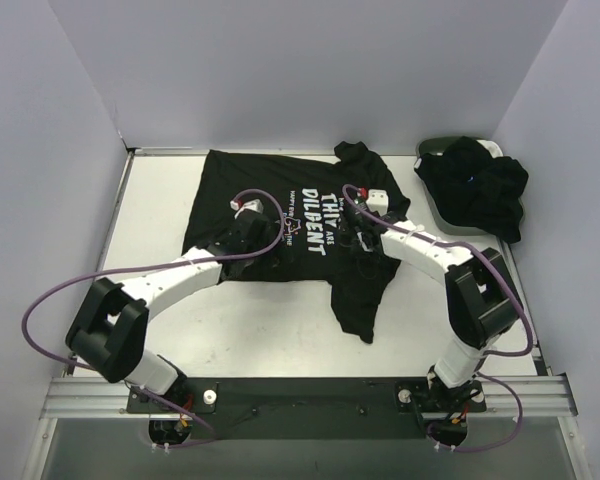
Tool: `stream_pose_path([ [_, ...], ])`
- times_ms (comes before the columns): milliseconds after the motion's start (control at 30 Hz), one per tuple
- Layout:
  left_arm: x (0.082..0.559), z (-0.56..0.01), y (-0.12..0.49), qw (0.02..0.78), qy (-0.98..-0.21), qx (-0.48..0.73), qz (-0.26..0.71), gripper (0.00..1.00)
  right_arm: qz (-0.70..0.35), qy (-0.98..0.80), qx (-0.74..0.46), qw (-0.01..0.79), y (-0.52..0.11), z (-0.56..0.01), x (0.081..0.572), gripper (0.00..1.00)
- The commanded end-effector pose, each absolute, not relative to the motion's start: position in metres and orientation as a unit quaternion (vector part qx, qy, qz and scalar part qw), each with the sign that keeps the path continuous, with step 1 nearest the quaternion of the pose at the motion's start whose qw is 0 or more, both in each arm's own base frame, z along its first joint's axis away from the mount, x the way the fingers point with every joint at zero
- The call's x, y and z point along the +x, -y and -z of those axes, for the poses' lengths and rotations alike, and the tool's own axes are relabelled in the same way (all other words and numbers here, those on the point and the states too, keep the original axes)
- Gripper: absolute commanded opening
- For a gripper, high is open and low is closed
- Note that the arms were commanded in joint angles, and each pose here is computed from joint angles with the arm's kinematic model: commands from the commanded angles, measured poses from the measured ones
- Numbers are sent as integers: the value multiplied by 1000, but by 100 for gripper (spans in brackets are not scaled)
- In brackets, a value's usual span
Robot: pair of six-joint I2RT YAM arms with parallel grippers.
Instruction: Fold and stack the t-shirts
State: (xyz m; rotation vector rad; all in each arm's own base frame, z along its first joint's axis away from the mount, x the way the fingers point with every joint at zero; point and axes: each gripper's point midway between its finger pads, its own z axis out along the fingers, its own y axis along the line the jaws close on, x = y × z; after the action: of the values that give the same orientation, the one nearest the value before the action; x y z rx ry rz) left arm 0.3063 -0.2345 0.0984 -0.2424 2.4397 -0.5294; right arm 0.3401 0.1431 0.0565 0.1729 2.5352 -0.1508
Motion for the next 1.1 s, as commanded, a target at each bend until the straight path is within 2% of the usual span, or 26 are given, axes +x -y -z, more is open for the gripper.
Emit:
stream_pose_path([
  [0, 328, -95, 235, 319, -925, -98, 180, 97, 54, -962, 67, 260, -147, -40, 338, 86],
  [267, 333, -73, 217, 301, -930, -134, 163, 97, 43, -973, 78, 214, -152, -3, 341, 86],
  [467, 329, -70, 201, 301, -927, -152, 162, 97, 11, -977, 89, 193, -164, 13, 378, 86],
  [700, 331, -77, 189, 311, -922, -164, 159, 97, -45, -973, 73, 214, -202, 0, 445, 86],
  [800, 331, -79, 189, 310, -923, -164, 160, 96, -74, -967, 59, 235, -217, -18, 458, 86],
  [833, 331, -79, 190, 309, -923, -162, 162, 96, -77, -960, 56, 265, -215, -42, 460, 86],
  [900, 330, -80, 189, 312, -921, -163, 165, 96, -69, -950, 51, 300, -208, -51, 450, 87],
  [933, 330, -80, 189, 312, -921, -163, 166, 96, -77, -939, 46, 332, -208, -82, 445, 87],
  [1000, 330, -81, 190, 315, -919, -163, 170, 96, -52, -941, 46, 331, -196, -84, 423, 88],
  [1033, 330, -81, 190, 316, -919, -165, 171, 96, -51, -936, 44, 344, -194, -104, 412, 88],
  [1067, 330, -81, 190, 317, -919, -164, 170, 96, -28, -944, 48, 326, -182, -93, 392, 88],
])
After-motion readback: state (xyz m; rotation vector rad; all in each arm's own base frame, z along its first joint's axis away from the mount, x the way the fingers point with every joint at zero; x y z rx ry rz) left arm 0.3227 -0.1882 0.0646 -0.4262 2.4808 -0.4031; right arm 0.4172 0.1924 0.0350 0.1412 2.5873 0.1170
